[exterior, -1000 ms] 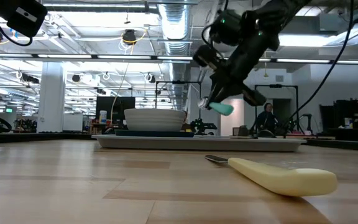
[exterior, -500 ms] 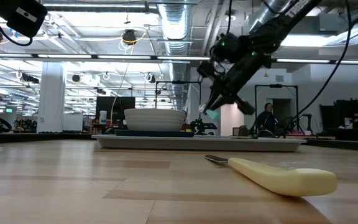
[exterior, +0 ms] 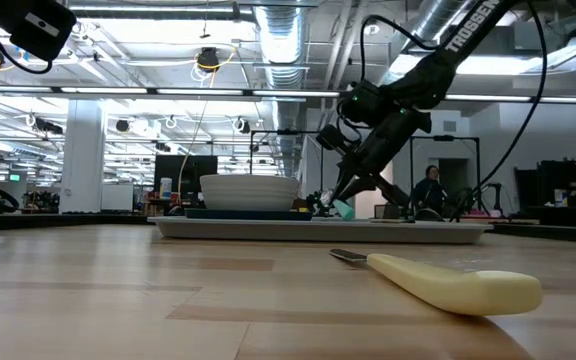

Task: Set up tray
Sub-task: Put the blue spoon on top of the dark blue napkin to the left side of the orange fork, then put the yellow knife on top of the dark blue napkin to the right side of the orange fork

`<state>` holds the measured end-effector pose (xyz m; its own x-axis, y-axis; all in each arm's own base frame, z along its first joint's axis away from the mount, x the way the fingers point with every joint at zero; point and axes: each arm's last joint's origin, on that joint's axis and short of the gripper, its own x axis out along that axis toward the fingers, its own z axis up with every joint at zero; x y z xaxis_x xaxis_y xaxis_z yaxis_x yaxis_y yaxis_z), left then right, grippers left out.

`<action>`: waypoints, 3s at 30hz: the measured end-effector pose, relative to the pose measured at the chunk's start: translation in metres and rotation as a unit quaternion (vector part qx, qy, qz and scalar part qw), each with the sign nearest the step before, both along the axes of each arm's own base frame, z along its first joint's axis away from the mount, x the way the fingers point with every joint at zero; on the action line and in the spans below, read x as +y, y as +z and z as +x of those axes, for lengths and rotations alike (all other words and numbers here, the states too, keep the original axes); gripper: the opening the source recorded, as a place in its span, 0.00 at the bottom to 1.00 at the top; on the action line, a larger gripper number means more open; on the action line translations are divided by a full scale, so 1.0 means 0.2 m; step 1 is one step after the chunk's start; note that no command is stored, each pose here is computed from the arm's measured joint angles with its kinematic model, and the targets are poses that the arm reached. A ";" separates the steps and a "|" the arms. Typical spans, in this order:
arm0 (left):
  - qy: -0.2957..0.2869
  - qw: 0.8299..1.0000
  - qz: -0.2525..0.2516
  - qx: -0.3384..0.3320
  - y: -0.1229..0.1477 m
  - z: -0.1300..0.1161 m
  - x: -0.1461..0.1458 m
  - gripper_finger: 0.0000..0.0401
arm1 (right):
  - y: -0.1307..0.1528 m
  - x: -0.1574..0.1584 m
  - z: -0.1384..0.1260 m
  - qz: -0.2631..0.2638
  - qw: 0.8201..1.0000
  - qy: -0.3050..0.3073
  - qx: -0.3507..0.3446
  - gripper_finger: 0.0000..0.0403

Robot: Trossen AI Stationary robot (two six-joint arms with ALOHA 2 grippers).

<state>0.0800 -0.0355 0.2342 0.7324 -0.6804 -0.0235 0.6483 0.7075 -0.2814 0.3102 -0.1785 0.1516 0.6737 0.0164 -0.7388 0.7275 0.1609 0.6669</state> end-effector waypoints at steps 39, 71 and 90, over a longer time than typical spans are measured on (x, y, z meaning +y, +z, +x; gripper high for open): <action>0.000 1.000 0.000 0.000 0.00 0.00 0.00 0.48 | -0.08 -0.01 0.01 0.013 1.000 -0.011 0.023 0.16; 0.046 0.999 0.009 -0.007 0.00 0.01 0.01 0.48 | 0.25 0.09 -0.11 -0.065 0.997 -0.011 0.033 0.18; 0.071 0.997 0.023 -0.016 0.00 0.01 0.02 0.48 | 0.25 1.25 0.08 -0.301 0.952 -0.050 0.006 0.18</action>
<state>0.0826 -0.0323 0.2340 0.8227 -0.5679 -0.0261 0.5483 0.8047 -0.2275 0.3262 0.0721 0.2010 0.6417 -0.4762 -0.6013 0.7658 0.4411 0.4680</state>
